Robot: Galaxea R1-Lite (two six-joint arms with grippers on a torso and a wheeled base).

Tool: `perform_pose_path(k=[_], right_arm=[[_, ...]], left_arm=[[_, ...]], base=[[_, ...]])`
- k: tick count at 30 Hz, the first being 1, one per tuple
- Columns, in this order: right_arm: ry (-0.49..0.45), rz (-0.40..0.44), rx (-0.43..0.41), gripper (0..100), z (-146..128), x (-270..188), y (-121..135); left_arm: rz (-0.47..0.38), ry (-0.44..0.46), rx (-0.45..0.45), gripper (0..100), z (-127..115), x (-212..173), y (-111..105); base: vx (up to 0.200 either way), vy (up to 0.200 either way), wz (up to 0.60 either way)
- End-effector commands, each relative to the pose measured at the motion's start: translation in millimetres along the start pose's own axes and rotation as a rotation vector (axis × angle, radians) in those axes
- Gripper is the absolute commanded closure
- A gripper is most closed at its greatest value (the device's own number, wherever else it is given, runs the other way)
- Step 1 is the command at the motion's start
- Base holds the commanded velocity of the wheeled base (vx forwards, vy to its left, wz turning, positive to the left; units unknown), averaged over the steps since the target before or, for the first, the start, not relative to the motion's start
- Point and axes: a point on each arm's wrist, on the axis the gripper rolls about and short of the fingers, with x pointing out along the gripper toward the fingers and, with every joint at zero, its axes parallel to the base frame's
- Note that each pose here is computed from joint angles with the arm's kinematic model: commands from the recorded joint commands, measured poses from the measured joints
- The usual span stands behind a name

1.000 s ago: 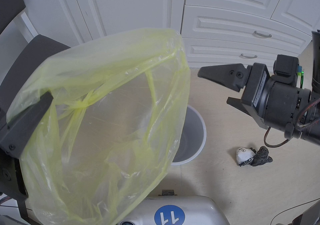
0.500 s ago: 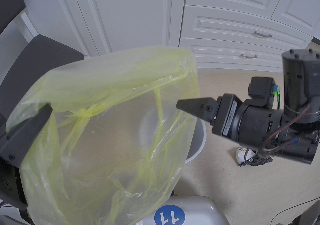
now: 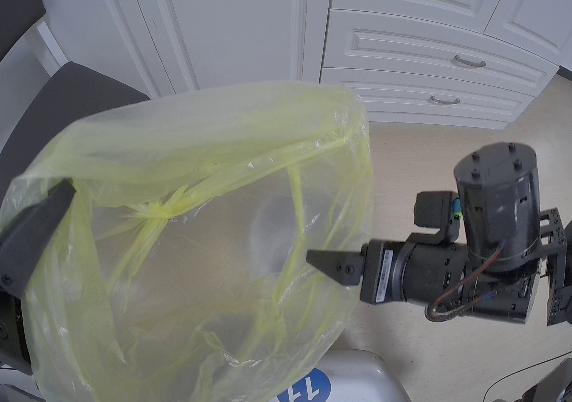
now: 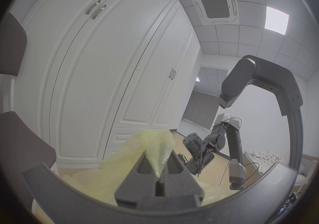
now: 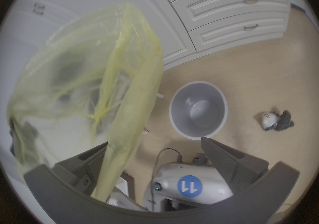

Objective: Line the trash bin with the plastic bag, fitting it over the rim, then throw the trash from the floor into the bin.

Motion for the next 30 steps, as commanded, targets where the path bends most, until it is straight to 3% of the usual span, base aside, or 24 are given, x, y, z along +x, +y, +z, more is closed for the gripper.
perform_pose_path(k=[1,3,7,20,30], right_arm=[[0.036,-0.021,-0.076,0,-12,-7,-12],[0.051,-0.031,-0.138,0,-20,-8,-18],[0.056,-0.034,-0.149,0,-21,-9,-20],[-0.12,0.087,-0.072,0,-11,-6,-10],[-0.112,0.082,-0.064,0,-23,18,-19]], left_arm=[[0.005,-0.03,0.004,100,3,0,1],[0.013,-0.055,0.008,100,6,-1,1],[0.015,-0.059,0.009,100,7,-3,2],[0.015,-0.055,0.009,100,7,-1,2],[0.019,-0.074,0.009,100,11,-1,2]], base=[[0.0,0.0,0.0],[0.0,0.0,0.0],[0.0,0.0,0.0],[0.0,0.0,0.0],[0.0,0.0,0.0]])
